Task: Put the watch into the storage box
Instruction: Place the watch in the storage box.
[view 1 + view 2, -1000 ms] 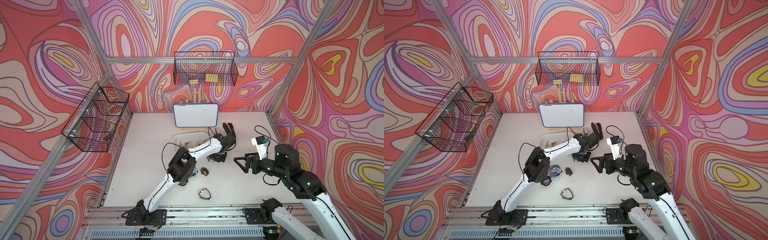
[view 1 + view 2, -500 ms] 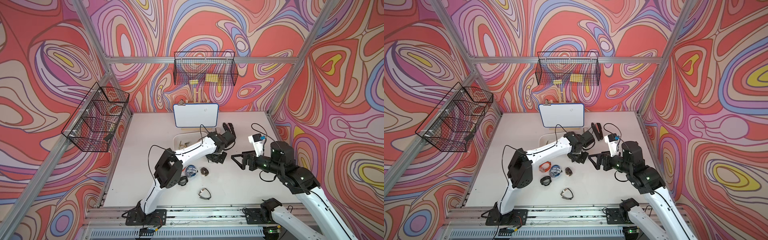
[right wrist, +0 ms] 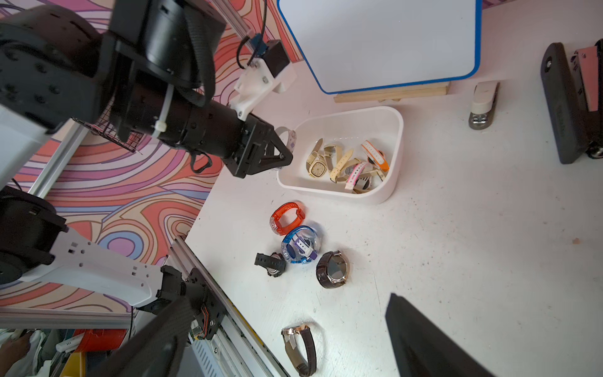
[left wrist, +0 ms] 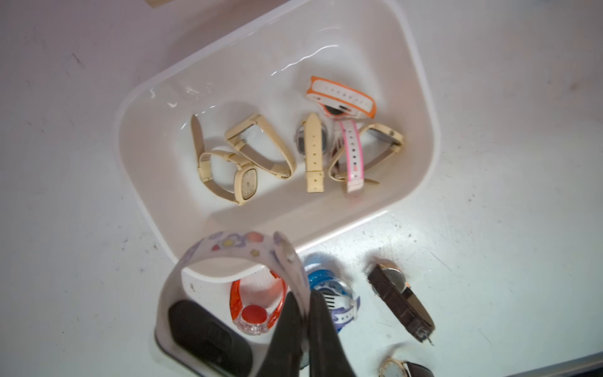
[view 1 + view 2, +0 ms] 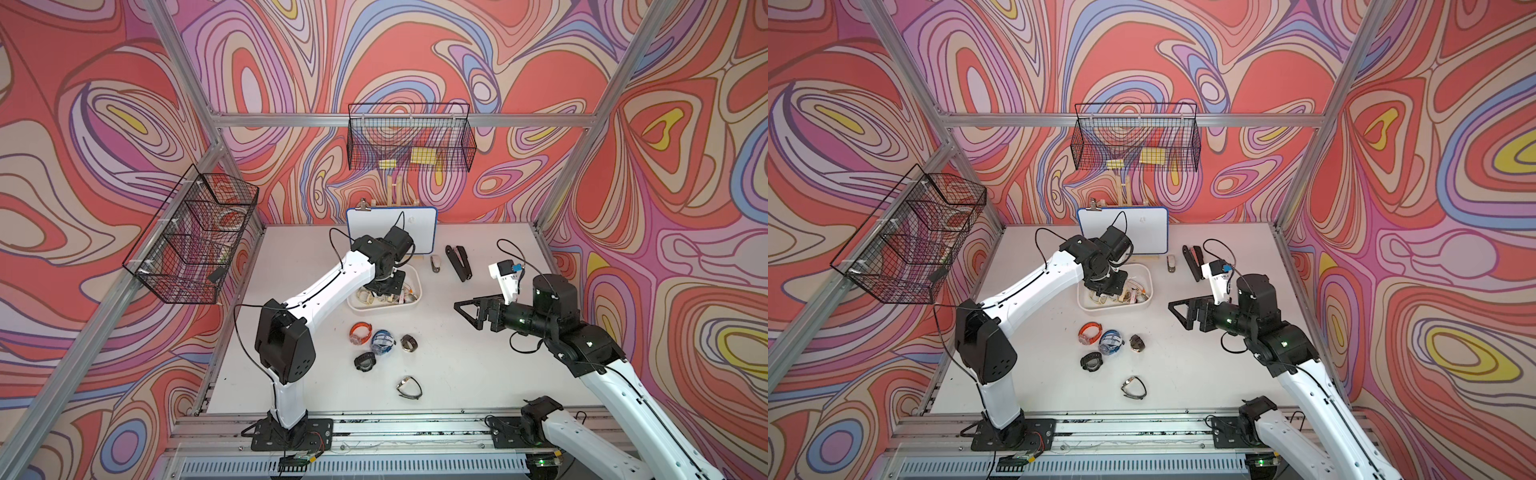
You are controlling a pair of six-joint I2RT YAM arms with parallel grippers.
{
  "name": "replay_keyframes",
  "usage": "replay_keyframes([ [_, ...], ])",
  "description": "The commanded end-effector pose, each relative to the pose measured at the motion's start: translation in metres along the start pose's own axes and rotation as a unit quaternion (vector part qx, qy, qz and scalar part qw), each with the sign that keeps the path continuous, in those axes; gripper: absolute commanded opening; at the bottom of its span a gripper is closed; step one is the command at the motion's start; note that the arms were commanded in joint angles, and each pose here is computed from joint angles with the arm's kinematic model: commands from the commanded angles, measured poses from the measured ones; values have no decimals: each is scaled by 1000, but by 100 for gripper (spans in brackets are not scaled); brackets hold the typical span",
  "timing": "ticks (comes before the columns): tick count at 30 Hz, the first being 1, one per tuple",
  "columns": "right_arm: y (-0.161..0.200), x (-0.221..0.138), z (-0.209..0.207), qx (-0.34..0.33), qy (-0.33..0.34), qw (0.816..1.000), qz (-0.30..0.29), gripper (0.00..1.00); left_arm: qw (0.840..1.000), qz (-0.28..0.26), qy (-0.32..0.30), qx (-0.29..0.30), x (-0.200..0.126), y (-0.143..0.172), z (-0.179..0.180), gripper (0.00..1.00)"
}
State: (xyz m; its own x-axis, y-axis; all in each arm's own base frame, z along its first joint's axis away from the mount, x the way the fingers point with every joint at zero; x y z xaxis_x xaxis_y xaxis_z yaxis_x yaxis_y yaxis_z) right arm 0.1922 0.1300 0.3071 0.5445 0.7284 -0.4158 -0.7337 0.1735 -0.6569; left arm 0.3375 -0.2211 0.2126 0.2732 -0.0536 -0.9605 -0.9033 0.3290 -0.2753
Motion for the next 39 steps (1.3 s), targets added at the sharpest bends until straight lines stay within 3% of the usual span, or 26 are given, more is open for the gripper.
replay_keyframes([
  [1,0,0,0,6,-8,1000,-5,98,999,21,-22,13,25,-3,15,2],
  [16,11,9,-9,26,-8,1000,12,98,997,51,-53,1,86,-16,52,2],
  [22,12,11,-10,31,-12,999,14,98,997,61,-48,2,104,-17,55,9],
  [25,14,13,-12,35,-11,999,19,98,997,64,-38,3,108,-15,52,19],
  [31,23,22,-16,61,-33,997,35,98,999,34,-38,-11,78,-15,53,54],
  [39,41,42,-28,95,-35,992,80,98,999,-28,-26,-28,6,-6,47,68],
])
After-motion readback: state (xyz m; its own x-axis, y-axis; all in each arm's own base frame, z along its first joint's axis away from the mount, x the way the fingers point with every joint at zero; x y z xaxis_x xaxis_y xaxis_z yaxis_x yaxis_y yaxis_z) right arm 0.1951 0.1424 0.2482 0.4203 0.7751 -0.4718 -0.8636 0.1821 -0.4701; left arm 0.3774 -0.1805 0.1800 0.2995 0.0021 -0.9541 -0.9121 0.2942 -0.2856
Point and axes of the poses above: each gripper's point midway between its finger pads, its own x axis out along the fingers, its own z axis along the line the jaws close on, y = z × x, the point moved 6 cm from there along -x, back along the fingers, and after that the axes turned 5 degrees about x, right-handed, at the moved point
